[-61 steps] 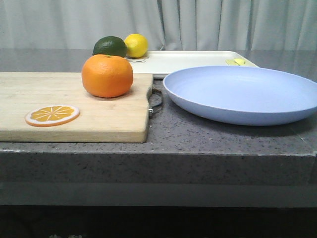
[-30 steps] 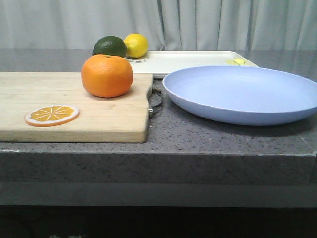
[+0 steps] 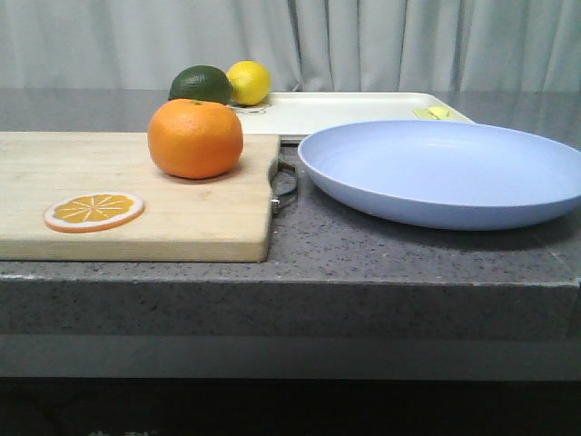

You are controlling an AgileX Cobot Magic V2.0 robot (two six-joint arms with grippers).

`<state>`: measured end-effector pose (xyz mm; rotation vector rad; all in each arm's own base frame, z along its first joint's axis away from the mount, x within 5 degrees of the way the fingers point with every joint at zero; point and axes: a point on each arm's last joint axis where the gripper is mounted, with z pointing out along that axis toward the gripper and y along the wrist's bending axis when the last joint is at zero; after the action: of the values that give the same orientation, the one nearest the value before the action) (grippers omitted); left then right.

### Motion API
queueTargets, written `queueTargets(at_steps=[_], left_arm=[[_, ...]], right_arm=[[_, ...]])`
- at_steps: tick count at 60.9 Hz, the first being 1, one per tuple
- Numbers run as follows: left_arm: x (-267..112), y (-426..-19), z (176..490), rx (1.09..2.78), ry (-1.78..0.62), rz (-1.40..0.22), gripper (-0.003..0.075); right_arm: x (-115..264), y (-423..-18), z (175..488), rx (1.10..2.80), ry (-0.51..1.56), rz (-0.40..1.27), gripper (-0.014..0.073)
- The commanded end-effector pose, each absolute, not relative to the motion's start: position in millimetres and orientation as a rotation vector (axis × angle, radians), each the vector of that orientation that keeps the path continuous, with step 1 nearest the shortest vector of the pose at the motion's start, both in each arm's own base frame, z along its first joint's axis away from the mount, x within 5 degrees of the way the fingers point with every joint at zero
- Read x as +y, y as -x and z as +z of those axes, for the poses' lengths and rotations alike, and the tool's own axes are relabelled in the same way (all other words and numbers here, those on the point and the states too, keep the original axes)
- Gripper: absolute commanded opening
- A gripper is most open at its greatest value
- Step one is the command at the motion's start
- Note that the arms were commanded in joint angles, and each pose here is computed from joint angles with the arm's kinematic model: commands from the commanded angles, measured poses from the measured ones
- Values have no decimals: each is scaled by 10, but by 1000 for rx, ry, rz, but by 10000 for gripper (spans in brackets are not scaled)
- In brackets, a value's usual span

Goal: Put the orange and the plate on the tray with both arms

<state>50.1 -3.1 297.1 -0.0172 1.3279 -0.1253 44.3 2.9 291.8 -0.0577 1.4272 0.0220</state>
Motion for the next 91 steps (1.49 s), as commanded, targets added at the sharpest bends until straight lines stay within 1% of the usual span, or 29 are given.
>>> queueTargets(at_steps=[1, 6, 9, 17, 24, 35, 39, 41, 43, 45, 48, 53, 56, 60, 61, 62, 64, 68, 91], left_arm=[[-38, -615, 3293, 1355, 17, -124, -17], [-50, -831, 3456, 1462, 5, -104, -17], [-59, -992, 3499, 1527, -3, -92, -17], [-75, -1258, 3574, 1615, -2, -89, -17], [-79, -1328, 3549, 1643, -2, -88, -17], [-79, -1333, 3548, 1643, -2, -88, -17], [-79, -1333, 3548, 1643, -2, -88, -13], [-79, -1333, 3548, 1643, -2, -88, -3], [-79, -1333, 3548, 1643, -2, -88, 23], [-79, -1333, 3548, 1643, -2, -88, 65], [-79, -1333, 3548, 1643, -2, -88, 148], [-80, -1337, 3546, 1645, -1, -90, 359], [-81, -1335, 3548, 1644, 6, -98, 522], [-81, -1335, 3548, 1644, 6, -98, 680], [-81, -1335, 3548, 1644, 6, -98, 707], [-81, -1335, 3548, 1644, 6, -98, 711], [-81, -1335, 3549, 1642, 6, -98, 685], [-81, -1336, 3543, 1644, 6, -98, 657], [-81, -1336, 3544, 1642, 6, -98, 651]], right_arm=[[32, -531, 3314, 1401, 34, 45, -61], [47, -702, 3498, 1455, 8, 90, -61], [56, -825, 3586, 1489, -4, 110, -61], [71, -1075, 3690, 1555, -17, 128, -61], [73, -1166, 3695, 1572, -23, 132, -61], [74, -1175, 3690, 1575, -23, 132, -55], [74, -1175, 3690, 1575, -23, 132, -29], [74, -1175, 3690, 1575, -23, 132, 0], [74, -1175, 3690, 1575, -23, 132, 38], [74, -1175, 3690, 1575, -23, 132, 89], [74, -1175, 3690, 1576, -23, 132, 174], [74, -1175, 3690, 1576, -23, 132, 341], [74, -1175, 3689, 1577, -23, 132, 447], [74, -1175, 3689, 1577, -23, 132, 547], [74, -1175, 3689, 1577, -23, 132, 575], [74, -1175, 3689, 1577, -23, 132, 591], [74, -1175, 3689, 1577, -23, 132, 627], [74, -1175, 3689, 1577, -23, 132, 657], [75, -1175, 3682, 1584, -22, 132, 653]])
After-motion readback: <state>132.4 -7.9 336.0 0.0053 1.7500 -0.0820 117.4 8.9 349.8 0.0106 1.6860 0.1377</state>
